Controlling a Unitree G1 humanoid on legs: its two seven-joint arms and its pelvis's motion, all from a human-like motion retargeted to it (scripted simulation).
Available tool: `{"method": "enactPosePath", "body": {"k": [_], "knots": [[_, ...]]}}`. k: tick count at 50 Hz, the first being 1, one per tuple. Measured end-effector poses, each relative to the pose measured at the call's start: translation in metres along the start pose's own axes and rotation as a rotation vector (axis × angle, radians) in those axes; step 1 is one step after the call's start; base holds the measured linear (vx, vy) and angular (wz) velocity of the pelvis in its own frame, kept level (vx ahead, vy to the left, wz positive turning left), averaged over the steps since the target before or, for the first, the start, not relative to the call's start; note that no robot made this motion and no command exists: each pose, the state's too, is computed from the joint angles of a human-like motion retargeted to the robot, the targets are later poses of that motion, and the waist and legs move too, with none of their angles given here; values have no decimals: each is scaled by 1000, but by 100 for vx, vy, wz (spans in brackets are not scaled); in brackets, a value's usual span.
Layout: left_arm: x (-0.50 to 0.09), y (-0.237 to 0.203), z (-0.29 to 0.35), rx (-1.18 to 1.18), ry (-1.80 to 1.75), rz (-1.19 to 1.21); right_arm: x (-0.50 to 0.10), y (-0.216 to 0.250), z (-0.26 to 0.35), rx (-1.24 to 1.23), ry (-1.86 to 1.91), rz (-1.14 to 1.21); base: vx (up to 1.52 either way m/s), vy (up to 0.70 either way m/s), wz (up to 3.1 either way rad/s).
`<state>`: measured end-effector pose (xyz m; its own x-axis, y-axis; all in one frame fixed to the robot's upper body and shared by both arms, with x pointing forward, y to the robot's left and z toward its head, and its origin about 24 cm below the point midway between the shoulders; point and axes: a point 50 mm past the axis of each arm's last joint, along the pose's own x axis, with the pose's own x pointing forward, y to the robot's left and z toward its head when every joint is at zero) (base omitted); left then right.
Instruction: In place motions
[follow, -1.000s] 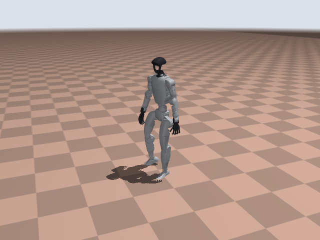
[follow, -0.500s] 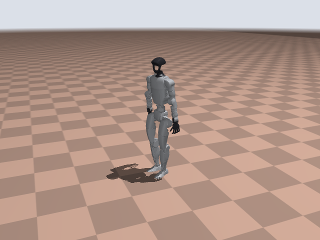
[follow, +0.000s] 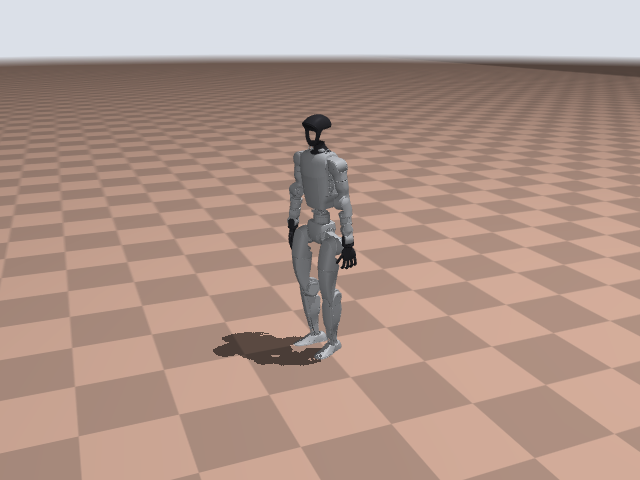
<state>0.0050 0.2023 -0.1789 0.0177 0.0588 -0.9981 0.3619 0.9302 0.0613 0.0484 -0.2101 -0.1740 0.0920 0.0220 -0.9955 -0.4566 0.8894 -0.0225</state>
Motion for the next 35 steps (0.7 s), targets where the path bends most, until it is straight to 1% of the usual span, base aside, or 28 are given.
{"method": "enactPosePath", "body": {"k": [12,15,23,30,35], "knots": [[0,2,17,66,-88,29,-3,7,-26,51,112,12,1,-7,17],[0,2,13,80,-78,54,-5,11,-41,65,165,20,1,0,7],[0,-14,-14,22,-2,42,-11,11,-66,98,256,4,3,10,-11],[-2,-15,-32,23,82,32,-8,7,-57,177,187,-20,-1,14,2],[-2,-8,-29,5,79,42,-4,0,-32,144,83,-20,-10,8,-33]]}}
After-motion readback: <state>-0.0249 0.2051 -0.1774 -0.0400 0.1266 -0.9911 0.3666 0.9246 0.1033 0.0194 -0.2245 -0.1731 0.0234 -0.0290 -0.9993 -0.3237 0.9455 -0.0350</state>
